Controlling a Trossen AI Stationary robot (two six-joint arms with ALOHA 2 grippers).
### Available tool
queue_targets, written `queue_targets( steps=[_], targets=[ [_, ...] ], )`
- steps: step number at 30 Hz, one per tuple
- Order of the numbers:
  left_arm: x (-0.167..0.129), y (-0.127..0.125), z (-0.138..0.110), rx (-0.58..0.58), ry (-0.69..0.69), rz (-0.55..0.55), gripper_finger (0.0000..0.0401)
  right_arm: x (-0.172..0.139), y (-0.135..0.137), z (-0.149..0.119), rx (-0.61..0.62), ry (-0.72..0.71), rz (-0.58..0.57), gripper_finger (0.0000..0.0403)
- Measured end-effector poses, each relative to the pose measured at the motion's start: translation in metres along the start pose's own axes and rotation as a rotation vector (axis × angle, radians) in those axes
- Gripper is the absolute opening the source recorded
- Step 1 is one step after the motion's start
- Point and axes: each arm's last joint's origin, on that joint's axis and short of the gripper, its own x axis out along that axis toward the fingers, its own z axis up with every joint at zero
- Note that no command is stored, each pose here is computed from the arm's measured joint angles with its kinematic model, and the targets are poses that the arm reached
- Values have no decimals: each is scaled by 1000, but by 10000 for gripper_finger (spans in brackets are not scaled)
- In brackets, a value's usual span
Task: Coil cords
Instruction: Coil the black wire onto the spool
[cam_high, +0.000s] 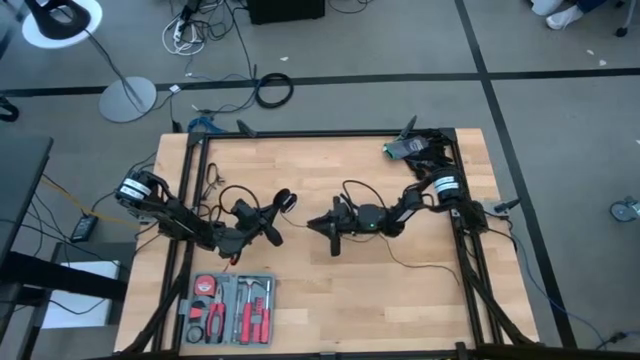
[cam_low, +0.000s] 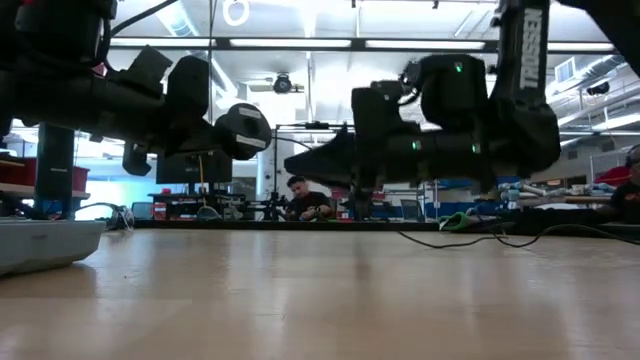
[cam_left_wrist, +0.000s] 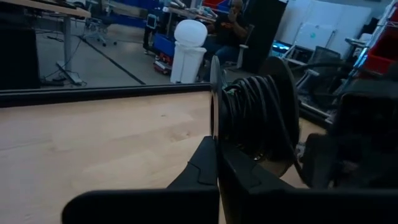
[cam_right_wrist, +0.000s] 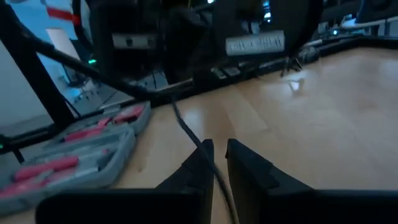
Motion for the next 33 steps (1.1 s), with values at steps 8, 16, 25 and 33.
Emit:
queue_targets(
  steps=[8, 16, 25, 33],
  targets=[
    [0, -1, 0, 0, 20, -42, 0, -2, -3, 2, -56, -4, 2, 59],
    [0, -1, -1, 8, 26, -46, 0, -6, -16, 7, -62, 160, -79, 128],
    [0, -1, -2, 20, 31, -44, 0, -9, -9, 31, -92, 185, -17, 184],
    [0, -1, -2, 24, 33, -43, 0, -15, -7, 45, -92, 252, -40, 171]
  ],
)
